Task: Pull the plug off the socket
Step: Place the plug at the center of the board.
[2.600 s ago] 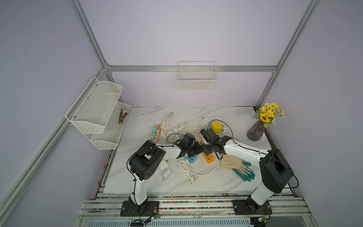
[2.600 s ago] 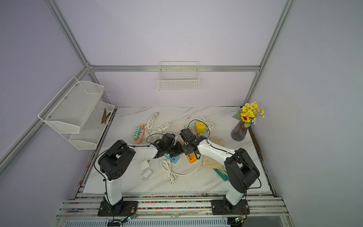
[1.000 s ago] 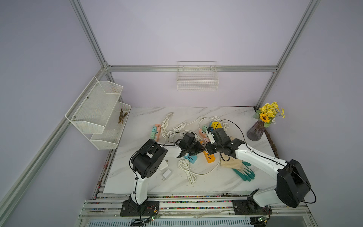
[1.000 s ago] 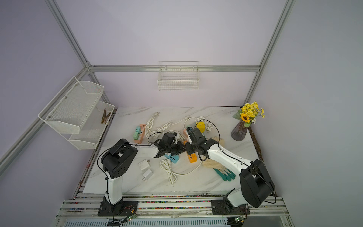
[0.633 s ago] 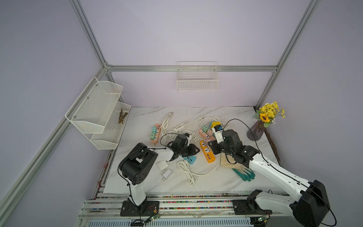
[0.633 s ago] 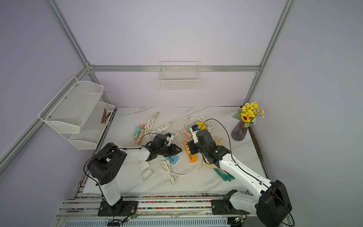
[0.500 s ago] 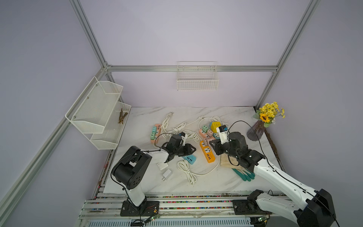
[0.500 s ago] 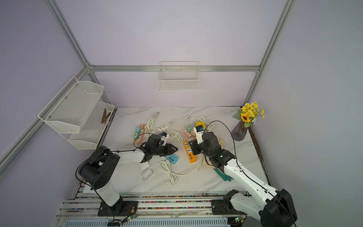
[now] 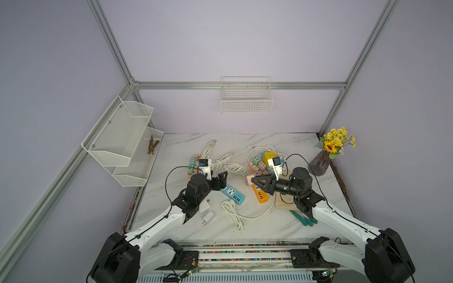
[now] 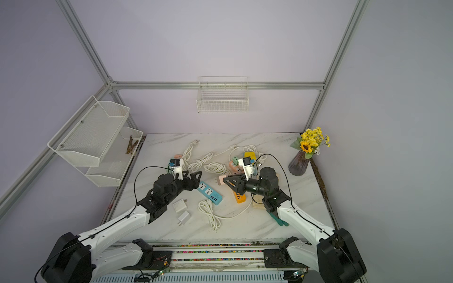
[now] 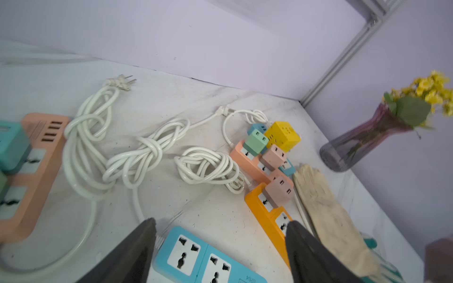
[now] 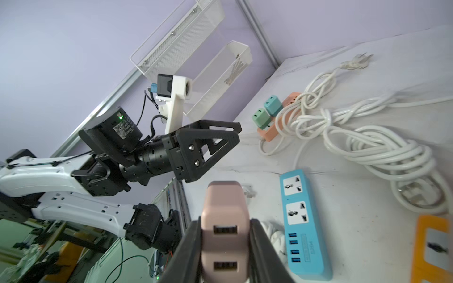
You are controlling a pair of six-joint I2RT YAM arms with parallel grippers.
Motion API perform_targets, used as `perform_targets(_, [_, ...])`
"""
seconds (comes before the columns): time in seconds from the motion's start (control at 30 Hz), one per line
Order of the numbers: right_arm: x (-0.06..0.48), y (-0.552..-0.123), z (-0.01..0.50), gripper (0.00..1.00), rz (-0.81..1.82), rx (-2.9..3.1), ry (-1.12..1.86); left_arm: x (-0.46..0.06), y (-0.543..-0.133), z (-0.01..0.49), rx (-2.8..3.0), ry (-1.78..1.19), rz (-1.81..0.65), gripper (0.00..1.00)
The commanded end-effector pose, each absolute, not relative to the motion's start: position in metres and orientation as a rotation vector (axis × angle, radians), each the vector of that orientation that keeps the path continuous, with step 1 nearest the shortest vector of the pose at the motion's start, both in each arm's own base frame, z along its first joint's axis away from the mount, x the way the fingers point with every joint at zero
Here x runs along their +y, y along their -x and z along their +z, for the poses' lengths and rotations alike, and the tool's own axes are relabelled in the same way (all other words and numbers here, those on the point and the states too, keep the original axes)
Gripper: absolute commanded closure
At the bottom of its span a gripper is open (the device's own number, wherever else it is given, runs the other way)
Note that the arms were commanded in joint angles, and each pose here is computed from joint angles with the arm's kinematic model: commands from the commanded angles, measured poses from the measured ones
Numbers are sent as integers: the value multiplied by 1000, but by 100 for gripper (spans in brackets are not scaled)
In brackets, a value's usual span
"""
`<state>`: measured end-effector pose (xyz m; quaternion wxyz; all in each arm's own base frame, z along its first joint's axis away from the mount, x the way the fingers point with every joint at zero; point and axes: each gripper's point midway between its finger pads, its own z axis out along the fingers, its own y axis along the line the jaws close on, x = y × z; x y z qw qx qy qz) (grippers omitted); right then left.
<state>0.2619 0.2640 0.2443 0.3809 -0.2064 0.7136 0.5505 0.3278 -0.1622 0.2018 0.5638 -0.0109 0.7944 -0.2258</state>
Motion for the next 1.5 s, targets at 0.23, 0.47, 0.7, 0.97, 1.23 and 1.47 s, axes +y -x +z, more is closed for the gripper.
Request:
perform_targets(0.23, [342, -222, 206, 87, 1402, 1959, 931, -99, -329, 203, 1754, 303, -390, 0])
perform_targets(0.47, [375, -213, 145, 85, 1290, 2160, 1067, -78, -325, 198, 1733, 414, -361, 0])
perform_targets(0.7, [399, -196, 99, 83, 1198, 2290, 1207, -71, -326, 192, 1738, 466, -361, 0])
perform_targets(0.97, [418, -182, 74, 76, 1163, 2343, 1288, -72, -328, 188, 1749, 471, -369, 0])
perform_targets(1.23, [429, -176, 60, 56, 1114, 2376, 1305, -77, -330, 186, 1758, 458, -389, 0])
perform_targets(1.47, [421, -187, 73, 42, 1001, 2317, 1292, -83, -331, 188, 1759, 435, -419, 0])
